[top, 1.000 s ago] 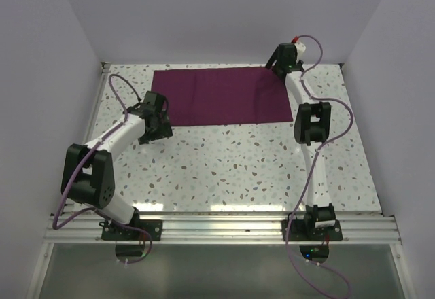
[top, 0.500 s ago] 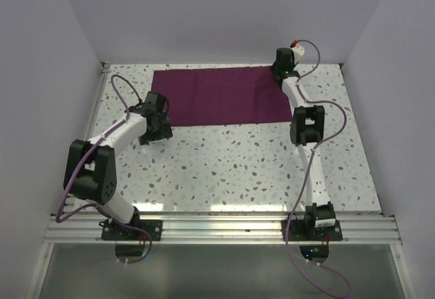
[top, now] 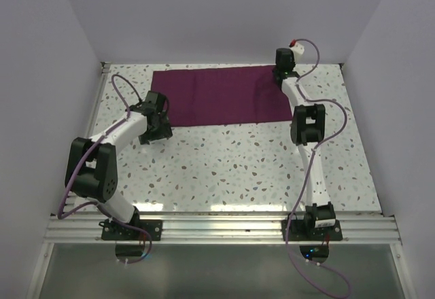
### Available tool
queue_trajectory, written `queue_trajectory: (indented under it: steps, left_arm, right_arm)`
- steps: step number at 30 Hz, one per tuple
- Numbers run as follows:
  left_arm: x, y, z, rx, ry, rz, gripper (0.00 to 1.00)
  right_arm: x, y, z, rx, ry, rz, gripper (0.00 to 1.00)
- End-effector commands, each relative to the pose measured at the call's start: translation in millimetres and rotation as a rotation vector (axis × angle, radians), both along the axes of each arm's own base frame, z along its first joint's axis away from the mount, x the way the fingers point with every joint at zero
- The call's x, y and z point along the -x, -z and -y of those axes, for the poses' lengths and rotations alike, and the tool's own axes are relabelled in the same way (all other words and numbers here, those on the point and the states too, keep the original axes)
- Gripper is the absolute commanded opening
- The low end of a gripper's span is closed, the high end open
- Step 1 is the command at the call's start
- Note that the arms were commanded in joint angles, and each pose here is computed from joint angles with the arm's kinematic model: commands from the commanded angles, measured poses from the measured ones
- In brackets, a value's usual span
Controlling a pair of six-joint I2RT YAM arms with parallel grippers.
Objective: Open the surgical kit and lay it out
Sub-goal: Open the surgical kit at the center of the board.
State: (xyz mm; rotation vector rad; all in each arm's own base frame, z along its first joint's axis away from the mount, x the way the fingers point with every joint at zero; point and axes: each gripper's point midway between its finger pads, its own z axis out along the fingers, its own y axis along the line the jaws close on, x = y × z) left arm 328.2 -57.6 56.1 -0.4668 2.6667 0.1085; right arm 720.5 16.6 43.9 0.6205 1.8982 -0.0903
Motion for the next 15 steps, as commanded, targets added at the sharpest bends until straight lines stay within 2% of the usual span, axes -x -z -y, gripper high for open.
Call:
queue_trajectory:
  steps: [1,7,9,10,12,13,15]
  left_arm:
    - [-16.0,-14.0,2.1,0.013,0.003,0.053,0.74]
    - [-20.5,-24.5,2.8,0.022,-0.003,0.094,0.74]
    - [-23.3,-28.8,2.9,0.023,-0.004,0.109,0.74]
    - [-25.0,-30.7,2.7,0.022,-0.006,0.117,0.74]
    - [-29.3,-36.0,3.1,0.023,-0.006,0.134,0.74]
    - [-33.4,-40.5,3.5,0.023,-0.006,0.149,0.74]
    - [-40.7,-45.0,4.4,0.025,-0.002,0.171,0.74]
  right_arm:
    - [-7.1,-121.6,10.2,0.033,0.028,0.206,0.00]
    - [6.5,-180.9,-3.8,0.012,-0.015,0.280,0.00]
    - [12.6,-179.0,-11.2,0.006,-0.042,0.259,0.00]
    - [19.7,-195.4,-16.9,-0.007,-0.057,0.269,0.00]
    - [31.6,-187.4,-31.4,-0.034,-0.113,0.223,0.00]
    - [43.9,-204.0,-42.9,-0.060,-0.142,0.225,0.00]
    - [69.7,-180.3,-70.2,-0.088,-0.223,0.137,0.00]
